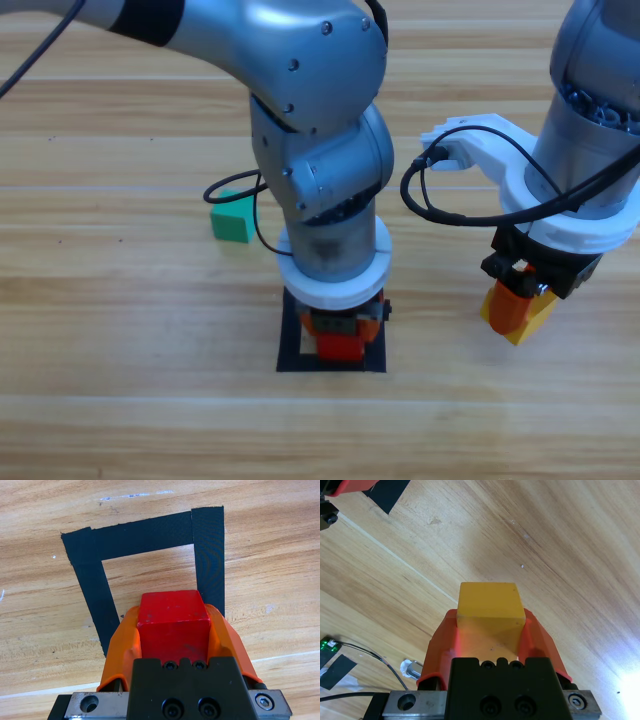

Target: Stack the blocks in the rectangular block: red at the bottom, yellow in the middle, green on top

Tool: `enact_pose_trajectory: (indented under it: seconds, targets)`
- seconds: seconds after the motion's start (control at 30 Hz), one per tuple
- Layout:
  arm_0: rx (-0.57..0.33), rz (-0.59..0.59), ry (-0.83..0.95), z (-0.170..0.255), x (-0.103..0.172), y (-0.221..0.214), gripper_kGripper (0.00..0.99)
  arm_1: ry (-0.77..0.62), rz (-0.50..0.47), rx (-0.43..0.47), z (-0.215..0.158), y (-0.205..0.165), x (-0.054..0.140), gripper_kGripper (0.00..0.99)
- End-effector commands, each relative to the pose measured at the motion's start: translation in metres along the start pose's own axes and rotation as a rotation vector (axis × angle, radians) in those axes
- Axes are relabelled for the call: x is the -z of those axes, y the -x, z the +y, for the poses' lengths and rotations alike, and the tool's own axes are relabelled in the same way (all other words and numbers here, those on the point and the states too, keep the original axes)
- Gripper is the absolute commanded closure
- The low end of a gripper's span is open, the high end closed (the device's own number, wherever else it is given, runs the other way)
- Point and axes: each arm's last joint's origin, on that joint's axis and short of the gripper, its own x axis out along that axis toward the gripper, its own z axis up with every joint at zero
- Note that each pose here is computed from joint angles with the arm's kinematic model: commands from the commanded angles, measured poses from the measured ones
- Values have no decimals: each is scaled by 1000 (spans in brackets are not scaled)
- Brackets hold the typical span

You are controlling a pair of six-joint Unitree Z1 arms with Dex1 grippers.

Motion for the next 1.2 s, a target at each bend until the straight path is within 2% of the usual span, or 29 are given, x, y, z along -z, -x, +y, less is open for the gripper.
enact_pose_trajectory:
  seconds: [0.03,0.6,1.2]
  targets:
    - [-50,36,1,5,0,-21,898,-27,14,-14,-10,-1,5,990]
    - [-53,26,9,8,-9,-13,898,-29,17,-14,-11,-2,5,990]
    - [-72,46,25,2,-13,-35,896,-27,18,-14,-11,-3,5,990]
